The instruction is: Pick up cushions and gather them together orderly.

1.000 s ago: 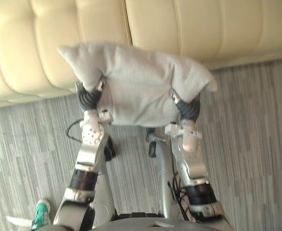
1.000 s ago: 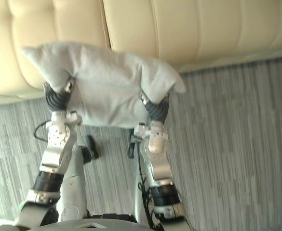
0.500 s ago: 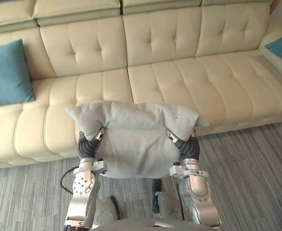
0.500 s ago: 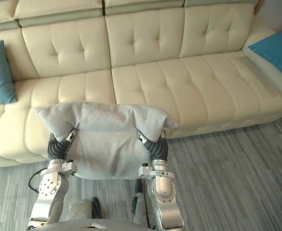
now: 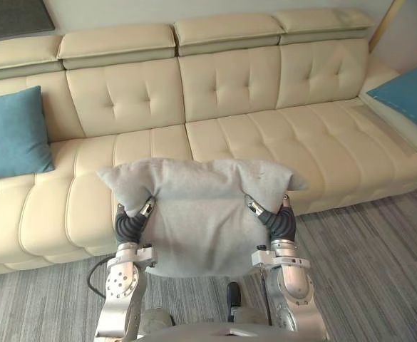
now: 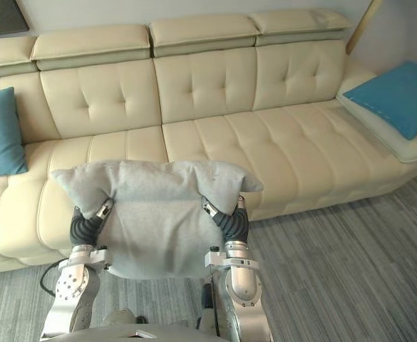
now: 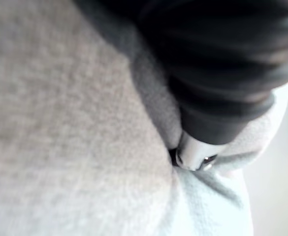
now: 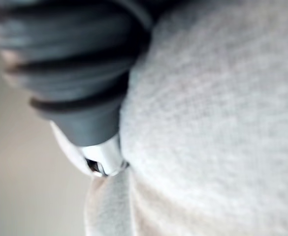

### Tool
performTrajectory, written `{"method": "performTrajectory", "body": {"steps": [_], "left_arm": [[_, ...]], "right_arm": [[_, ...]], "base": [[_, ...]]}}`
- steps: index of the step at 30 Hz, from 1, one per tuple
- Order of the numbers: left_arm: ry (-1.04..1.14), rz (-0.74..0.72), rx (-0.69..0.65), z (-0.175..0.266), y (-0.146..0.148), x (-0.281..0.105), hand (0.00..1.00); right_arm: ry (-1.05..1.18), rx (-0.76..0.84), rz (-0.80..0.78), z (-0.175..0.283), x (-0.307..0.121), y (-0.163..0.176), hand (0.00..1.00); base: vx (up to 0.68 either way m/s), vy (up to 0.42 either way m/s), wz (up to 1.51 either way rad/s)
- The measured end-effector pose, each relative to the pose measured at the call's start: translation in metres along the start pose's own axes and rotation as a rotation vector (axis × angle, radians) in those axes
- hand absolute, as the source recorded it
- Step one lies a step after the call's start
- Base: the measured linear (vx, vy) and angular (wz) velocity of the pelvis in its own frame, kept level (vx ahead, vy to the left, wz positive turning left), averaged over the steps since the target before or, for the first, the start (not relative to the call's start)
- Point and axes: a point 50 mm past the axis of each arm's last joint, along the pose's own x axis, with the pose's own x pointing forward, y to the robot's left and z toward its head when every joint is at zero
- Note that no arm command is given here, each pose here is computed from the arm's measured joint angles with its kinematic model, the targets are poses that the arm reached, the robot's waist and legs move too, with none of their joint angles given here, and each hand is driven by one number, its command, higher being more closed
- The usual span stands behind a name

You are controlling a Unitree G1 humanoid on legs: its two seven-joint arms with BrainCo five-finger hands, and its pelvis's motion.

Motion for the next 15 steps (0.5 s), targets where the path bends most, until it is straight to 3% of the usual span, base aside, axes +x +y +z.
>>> {"method": "performTrajectory", "body": {"steps": [15], "left_arm": [[-0.018,-0.002,0.054,0.003,0.004,0.008,1.0]], "right_arm": [[0.044,-0.021,0.033,-0.015,0.008,0.002,1.0]], "base": [[0.04,0.013,0.14]]}}
